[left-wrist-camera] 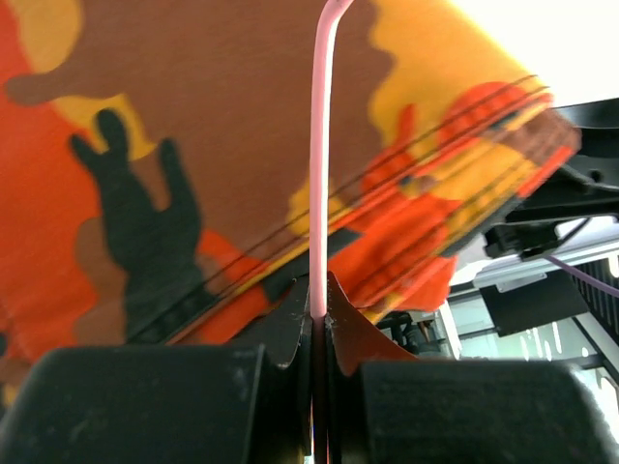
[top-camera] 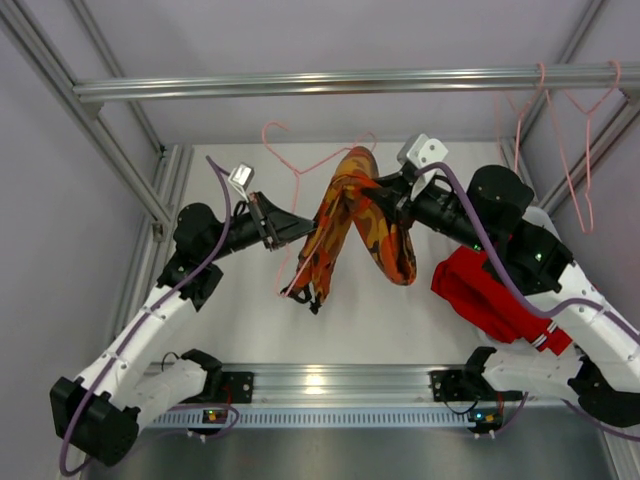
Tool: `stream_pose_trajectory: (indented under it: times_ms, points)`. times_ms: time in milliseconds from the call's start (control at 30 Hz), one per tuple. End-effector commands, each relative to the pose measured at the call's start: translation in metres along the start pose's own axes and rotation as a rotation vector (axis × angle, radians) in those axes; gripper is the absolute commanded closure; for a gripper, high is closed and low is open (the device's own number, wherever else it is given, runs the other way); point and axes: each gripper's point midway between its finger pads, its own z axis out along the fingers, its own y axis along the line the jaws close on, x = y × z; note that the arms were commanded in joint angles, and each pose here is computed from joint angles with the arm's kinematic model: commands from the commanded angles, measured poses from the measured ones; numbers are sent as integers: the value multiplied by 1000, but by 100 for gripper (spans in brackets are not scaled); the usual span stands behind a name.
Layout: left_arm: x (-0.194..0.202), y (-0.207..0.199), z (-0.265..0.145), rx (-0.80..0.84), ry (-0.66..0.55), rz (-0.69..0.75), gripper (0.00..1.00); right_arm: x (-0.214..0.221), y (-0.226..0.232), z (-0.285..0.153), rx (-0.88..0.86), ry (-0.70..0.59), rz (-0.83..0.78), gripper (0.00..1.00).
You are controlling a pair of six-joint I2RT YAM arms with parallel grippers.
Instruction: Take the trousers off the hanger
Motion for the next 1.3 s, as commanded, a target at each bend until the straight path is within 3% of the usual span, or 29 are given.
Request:
stream_pose_trajectory:
  times_ms: [0,367,767,1033,1267]
  points:
    - [-4,7,1,-1,-28,60,100,-103,-17,-39,45,-318,-81,100]
    - [5,34,2,-46,-3,42,100,-160,-37,-61,130,-449,-179,100]
    - [13,65,3,-113,15,15,100,-235,-66,-114,280,-610,-310,100]
    - [16,74,2,-146,35,33,100,-267,-99,-179,519,-670,-469,100]
    - [13,76,7,-147,44,25,100,-271,-116,-269,795,-651,-567,100]
